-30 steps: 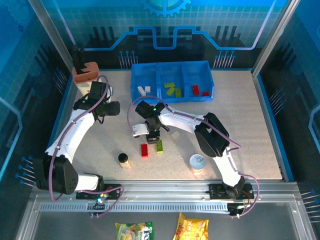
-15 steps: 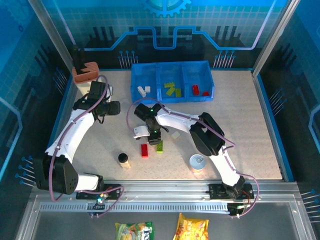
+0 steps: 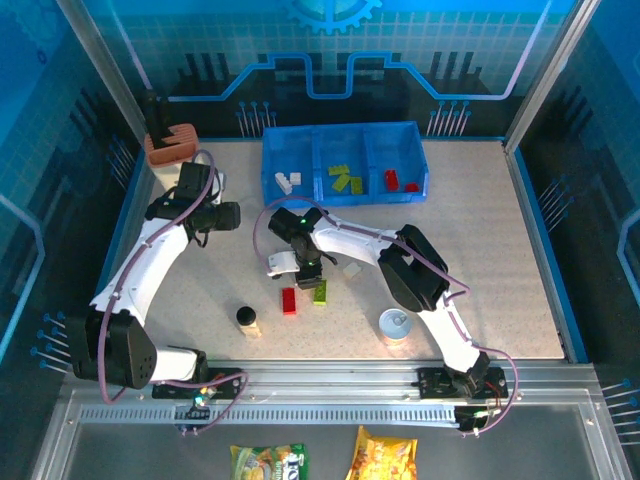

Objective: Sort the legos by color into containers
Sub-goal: Pick up the lego from the center of the table.

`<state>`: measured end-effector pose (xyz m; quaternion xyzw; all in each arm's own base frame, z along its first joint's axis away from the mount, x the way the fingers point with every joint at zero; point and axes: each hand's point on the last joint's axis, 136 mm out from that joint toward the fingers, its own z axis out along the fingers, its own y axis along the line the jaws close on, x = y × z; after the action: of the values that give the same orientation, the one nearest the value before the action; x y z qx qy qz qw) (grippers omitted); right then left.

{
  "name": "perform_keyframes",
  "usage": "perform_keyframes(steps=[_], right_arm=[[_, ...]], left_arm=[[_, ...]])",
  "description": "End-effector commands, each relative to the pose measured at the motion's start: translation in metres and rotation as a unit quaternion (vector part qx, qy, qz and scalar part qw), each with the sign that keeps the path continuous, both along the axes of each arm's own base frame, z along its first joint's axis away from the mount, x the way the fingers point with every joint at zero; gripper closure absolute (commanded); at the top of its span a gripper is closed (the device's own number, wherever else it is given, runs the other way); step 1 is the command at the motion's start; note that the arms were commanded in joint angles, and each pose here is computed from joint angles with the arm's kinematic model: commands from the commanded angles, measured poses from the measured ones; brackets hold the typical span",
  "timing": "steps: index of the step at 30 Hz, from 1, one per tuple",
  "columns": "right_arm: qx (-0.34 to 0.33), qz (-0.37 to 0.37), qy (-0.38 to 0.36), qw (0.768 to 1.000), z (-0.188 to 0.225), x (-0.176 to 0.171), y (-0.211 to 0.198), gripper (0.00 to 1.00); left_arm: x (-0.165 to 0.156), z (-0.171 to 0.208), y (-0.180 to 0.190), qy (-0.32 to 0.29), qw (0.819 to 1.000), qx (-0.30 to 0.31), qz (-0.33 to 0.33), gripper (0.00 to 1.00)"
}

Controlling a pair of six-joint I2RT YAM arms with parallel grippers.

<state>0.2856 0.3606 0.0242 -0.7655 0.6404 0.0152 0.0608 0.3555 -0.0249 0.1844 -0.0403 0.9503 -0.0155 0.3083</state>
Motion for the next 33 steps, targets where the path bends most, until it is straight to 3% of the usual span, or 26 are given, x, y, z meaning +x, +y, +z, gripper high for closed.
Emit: perform_keyframes(steps=[1,14,22,33], right_arm=[[-0.028,0.002,0.009,1.000,-0.023,-0.005,-0.006,0.51],[-0.023,-0.007,0.004,1.000,-0.027,-0.004,-0.006,0.60],[-0.002,-0.013,-0.004,1.000,-0.012,0.002,-0.002,0.70],[0.045,-0.031,-0.059,0.997,0.024,0.033,0.005,0.74]], left_arm=[[-0.004,-0.002,0.001,0.001,1.000,-0.008,0.002,0.44],[-0.004,-0.002,0.001,0.000,1.000,-0.009,0.002,0.44],[-0.004,-0.002,0.001,0.001,1.000,-0.009,0.003,0.44],[-0.004,-0.002,0.001,0.002,1.000,-0.011,0.002,0.44]])
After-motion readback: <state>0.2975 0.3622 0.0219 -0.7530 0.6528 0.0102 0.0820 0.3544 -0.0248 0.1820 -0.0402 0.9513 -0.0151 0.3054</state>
